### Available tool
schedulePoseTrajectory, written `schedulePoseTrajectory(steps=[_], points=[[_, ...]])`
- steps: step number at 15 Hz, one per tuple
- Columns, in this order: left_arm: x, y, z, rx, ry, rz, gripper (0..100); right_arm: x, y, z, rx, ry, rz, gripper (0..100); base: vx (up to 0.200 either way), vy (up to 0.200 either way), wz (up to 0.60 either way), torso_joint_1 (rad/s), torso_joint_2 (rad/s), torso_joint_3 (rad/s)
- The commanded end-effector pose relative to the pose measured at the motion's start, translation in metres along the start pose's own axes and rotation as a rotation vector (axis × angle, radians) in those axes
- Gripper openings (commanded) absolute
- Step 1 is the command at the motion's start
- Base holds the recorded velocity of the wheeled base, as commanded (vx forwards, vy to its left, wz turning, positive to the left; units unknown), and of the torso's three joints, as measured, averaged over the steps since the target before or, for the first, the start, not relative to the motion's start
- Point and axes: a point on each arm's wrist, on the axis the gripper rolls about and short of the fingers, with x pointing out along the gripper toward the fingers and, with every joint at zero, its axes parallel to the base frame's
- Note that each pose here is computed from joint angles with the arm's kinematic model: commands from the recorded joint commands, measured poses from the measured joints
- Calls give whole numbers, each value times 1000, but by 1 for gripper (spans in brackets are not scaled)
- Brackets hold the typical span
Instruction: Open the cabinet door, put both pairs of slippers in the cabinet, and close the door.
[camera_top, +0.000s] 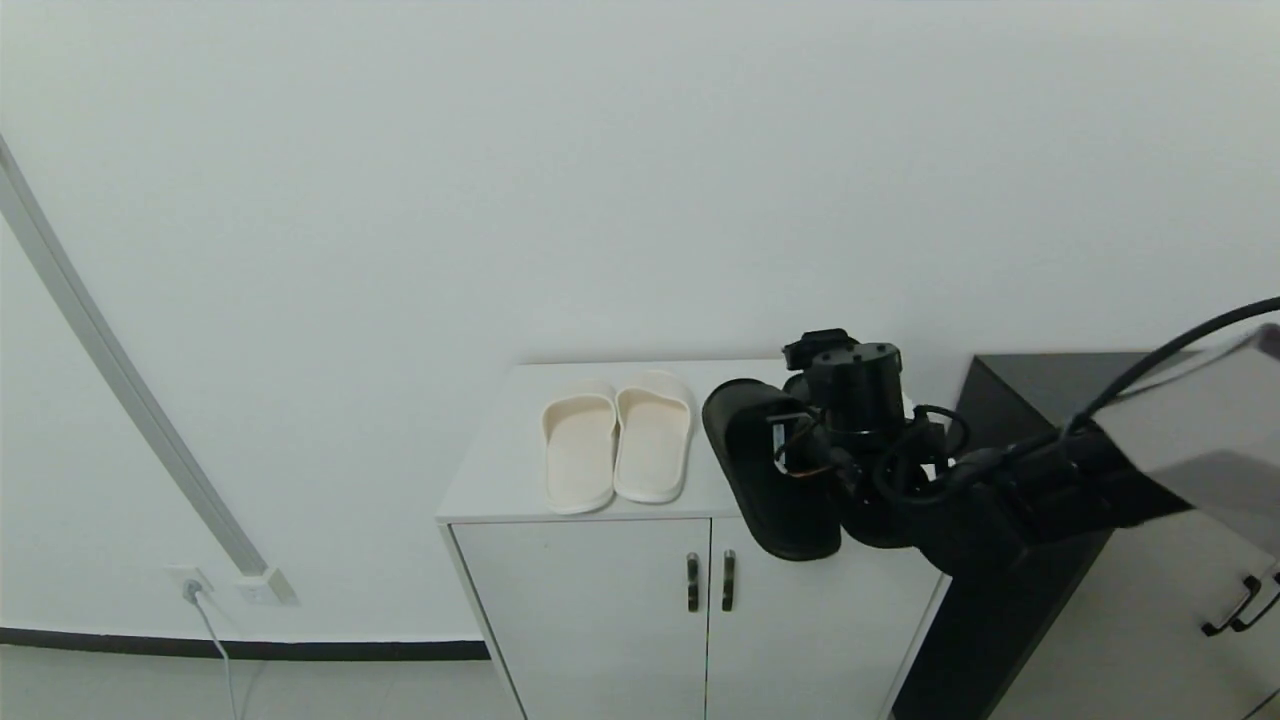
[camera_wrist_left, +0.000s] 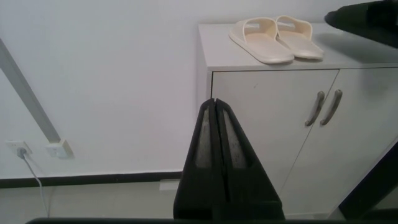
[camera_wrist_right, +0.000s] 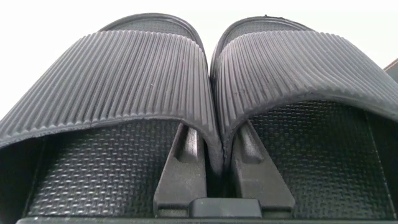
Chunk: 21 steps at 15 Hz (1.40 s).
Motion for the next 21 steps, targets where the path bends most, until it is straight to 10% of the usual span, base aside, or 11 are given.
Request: schedulePoseTrajectory(steps=[1,7,11,21], points=[[0,0,0,0,2,1,0,-103,-5,22,12,-72,141,0,0,0,0,0,0,0],[0,0,0,0,0,1,0,-186,-43,8,-6,-56,497,0,0,0,0,0,0,0],[0,0,0,0,2,1,0,-190,-55,-10,-265,-139,589,0,0,0,0,0,0,0],[0,0,0,-2,2,1,0,-184,-50,-19,-274,-127,650,0,-40,0,0,1,1,0]])
